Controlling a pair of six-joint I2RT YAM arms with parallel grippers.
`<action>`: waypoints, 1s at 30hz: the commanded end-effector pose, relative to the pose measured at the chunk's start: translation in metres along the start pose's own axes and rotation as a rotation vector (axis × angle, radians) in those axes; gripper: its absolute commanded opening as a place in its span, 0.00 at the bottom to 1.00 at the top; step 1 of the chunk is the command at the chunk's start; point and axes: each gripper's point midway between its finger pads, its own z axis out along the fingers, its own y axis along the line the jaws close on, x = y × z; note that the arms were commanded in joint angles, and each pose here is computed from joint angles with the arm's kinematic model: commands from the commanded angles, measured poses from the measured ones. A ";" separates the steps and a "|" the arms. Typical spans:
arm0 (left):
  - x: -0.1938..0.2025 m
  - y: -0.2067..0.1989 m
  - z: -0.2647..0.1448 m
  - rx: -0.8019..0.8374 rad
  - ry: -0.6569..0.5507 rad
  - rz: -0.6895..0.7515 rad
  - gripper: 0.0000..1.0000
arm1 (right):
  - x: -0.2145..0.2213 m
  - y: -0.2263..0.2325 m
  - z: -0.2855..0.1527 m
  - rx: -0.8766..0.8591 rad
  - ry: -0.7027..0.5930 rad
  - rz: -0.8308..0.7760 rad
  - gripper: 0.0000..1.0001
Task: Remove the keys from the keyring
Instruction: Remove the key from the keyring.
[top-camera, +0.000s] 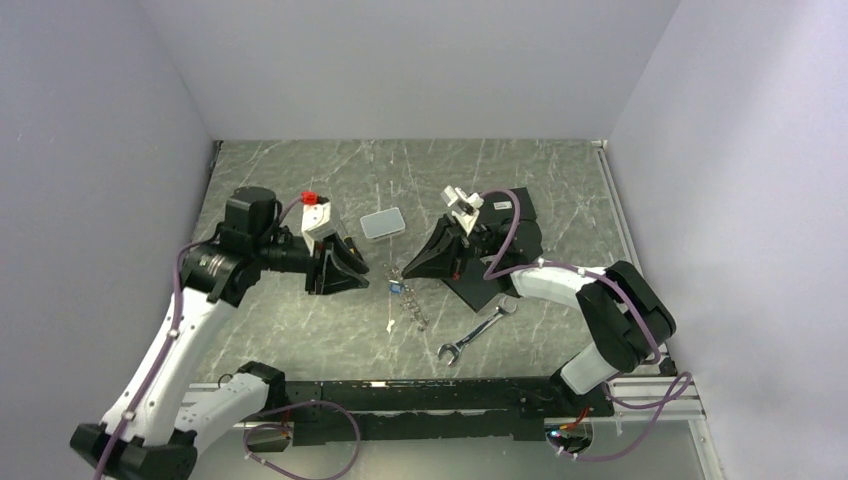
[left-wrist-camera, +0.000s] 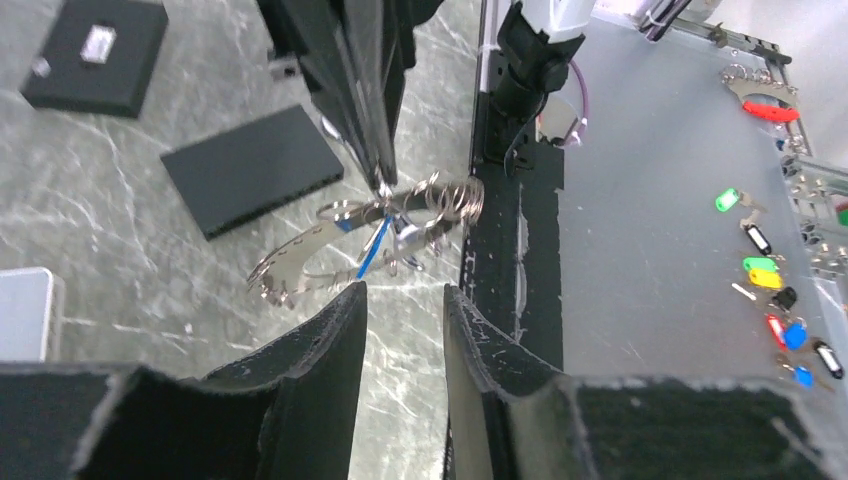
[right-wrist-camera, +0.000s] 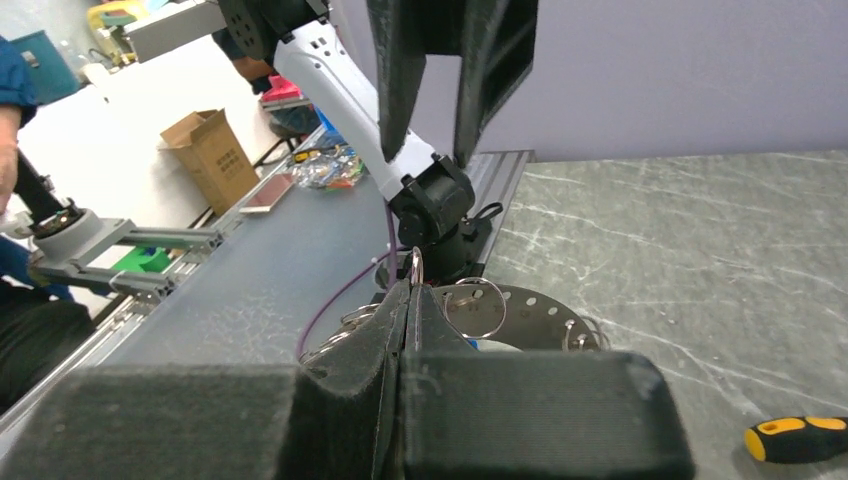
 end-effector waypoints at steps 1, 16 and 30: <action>-0.022 0.003 0.006 -0.026 -0.071 0.129 0.38 | -0.024 0.020 0.010 -0.086 -0.043 -0.185 0.00; -0.002 0.001 0.040 0.012 -0.039 0.084 0.27 | -0.027 0.021 0.014 -0.072 -0.089 -0.172 0.00; -0.004 0.001 0.045 0.024 -0.053 0.054 0.01 | -0.022 0.010 0.012 -0.031 -0.116 -0.149 0.00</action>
